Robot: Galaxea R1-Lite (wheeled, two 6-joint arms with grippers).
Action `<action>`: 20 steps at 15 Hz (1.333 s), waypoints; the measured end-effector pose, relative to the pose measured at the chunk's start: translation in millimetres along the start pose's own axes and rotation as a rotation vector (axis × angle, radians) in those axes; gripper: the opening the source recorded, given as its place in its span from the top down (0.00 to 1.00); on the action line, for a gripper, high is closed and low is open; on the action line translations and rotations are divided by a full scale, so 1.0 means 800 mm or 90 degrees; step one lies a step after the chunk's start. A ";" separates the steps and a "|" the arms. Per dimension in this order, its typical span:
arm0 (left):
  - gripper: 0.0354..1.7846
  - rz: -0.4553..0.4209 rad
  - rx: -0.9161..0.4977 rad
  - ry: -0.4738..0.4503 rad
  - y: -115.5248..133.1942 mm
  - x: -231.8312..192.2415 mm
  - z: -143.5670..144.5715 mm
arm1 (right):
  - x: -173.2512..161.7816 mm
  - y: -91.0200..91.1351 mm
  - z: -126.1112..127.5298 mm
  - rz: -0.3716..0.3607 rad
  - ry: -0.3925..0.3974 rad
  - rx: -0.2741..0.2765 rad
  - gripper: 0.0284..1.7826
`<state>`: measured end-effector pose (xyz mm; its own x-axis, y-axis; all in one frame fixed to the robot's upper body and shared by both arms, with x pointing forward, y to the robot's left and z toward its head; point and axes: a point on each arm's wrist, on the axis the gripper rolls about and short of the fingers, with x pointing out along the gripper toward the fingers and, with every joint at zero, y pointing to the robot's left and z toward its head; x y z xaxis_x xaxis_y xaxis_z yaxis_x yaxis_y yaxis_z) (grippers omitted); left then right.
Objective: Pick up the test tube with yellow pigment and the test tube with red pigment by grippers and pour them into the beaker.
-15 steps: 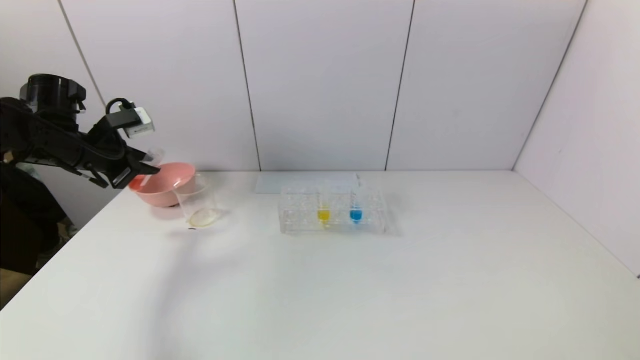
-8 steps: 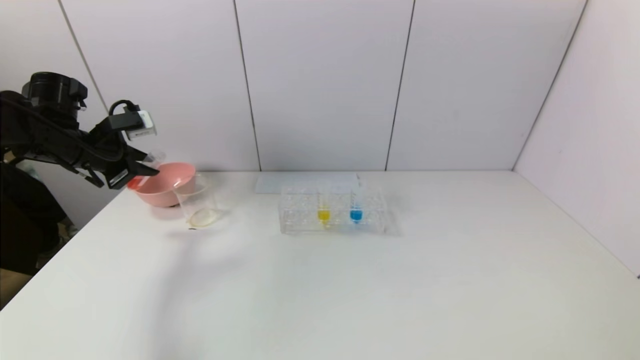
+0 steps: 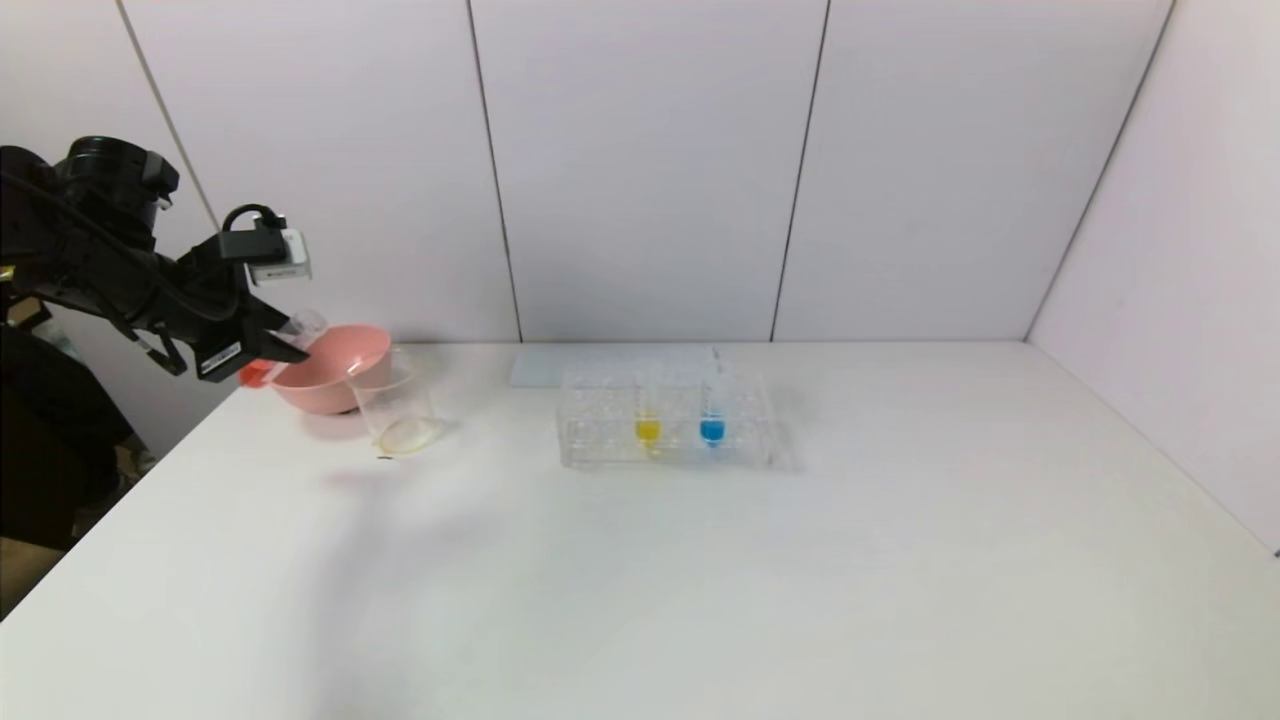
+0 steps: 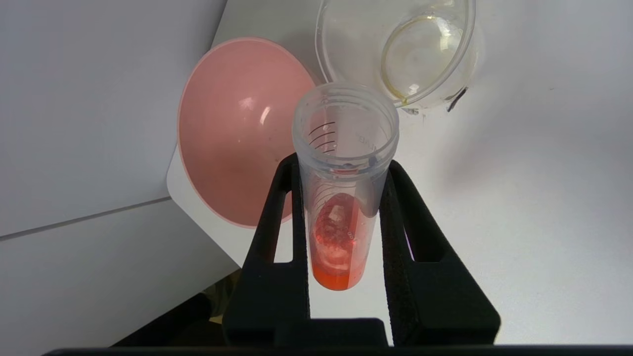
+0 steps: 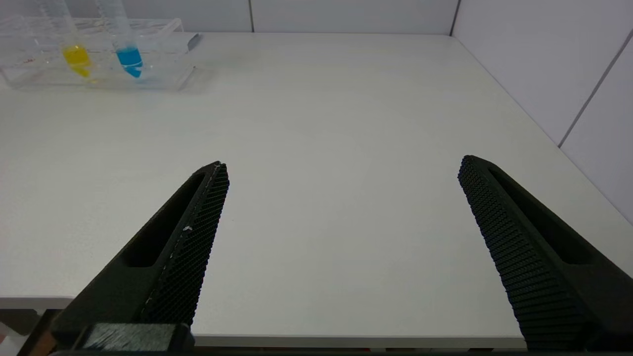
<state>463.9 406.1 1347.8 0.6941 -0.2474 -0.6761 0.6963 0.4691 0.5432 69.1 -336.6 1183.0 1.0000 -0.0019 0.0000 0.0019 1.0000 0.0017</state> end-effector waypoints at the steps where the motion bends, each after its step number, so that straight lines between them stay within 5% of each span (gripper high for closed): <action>1: 0.77 -0.001 0.004 0.005 0.001 0.000 0.000 | 0.000 0.000 0.000 -0.001 0.000 0.000 0.05; 20: 0.77 -0.040 0.118 0.087 0.004 0.005 0.012 | 0.000 0.000 0.000 0.000 0.000 0.000 0.05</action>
<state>470.9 398.5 1351.6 0.6256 -0.1478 -0.7660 0.7679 0.2899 0.5712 69.1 -336.6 1183.0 1.0000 -0.0026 0.0000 0.0026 1.0000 0.0017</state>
